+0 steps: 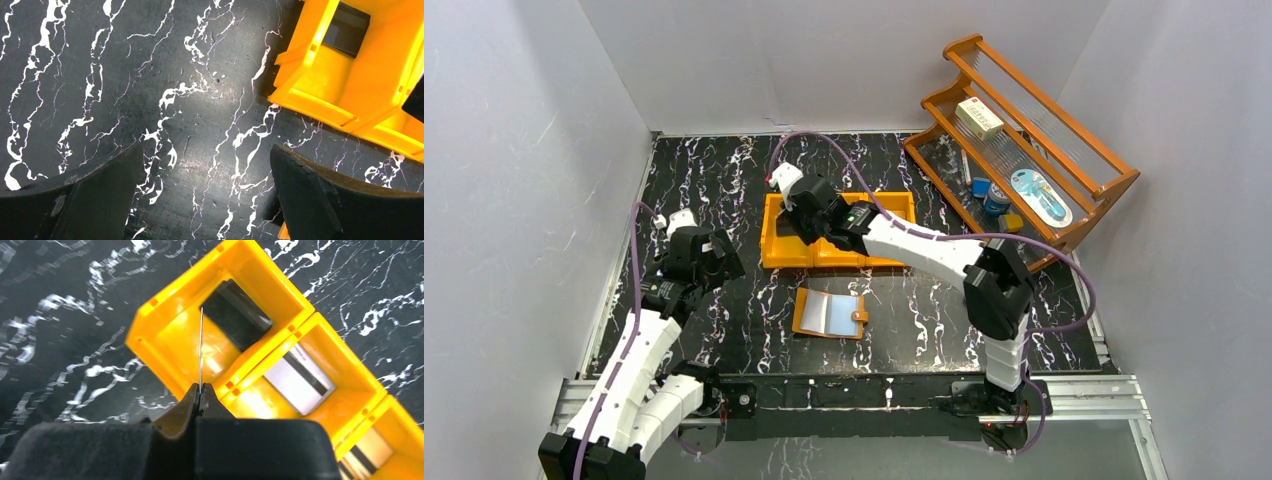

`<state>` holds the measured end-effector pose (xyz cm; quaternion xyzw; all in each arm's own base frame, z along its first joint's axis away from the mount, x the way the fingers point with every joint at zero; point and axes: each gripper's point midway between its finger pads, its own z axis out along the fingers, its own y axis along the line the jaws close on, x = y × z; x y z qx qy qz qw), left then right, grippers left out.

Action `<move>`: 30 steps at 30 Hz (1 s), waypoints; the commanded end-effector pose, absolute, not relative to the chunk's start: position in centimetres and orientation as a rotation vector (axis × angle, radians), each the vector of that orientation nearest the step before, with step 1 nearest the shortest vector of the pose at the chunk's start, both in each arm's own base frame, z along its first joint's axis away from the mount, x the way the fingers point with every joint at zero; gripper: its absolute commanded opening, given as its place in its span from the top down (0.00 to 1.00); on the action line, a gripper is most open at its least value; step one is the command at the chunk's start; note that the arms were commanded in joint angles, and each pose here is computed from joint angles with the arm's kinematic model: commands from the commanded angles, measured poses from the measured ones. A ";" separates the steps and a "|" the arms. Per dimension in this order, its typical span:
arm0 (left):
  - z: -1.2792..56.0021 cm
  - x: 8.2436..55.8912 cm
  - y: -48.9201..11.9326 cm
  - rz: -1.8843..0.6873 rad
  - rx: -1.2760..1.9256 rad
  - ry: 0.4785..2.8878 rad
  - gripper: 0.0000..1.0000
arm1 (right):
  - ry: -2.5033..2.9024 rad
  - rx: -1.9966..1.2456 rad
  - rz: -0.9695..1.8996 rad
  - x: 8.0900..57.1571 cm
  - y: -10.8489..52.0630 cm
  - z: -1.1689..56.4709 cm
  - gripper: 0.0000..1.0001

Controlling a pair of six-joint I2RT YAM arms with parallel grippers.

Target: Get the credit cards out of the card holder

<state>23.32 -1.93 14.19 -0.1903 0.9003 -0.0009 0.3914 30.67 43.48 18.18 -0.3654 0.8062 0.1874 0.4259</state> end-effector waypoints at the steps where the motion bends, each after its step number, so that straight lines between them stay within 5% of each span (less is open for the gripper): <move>1: 15.1 23.4 -0.8 0.046 -0.532 2.230 0.02 | 1.765 -1.104 0.271 33.6 44.5 19.8 1.00; 30: 19.0 20.0 4.7 0.265 -0.787 1.986 0.02 | 1.472 -1.538 -0.154 39.7 48.5 12.3 1.00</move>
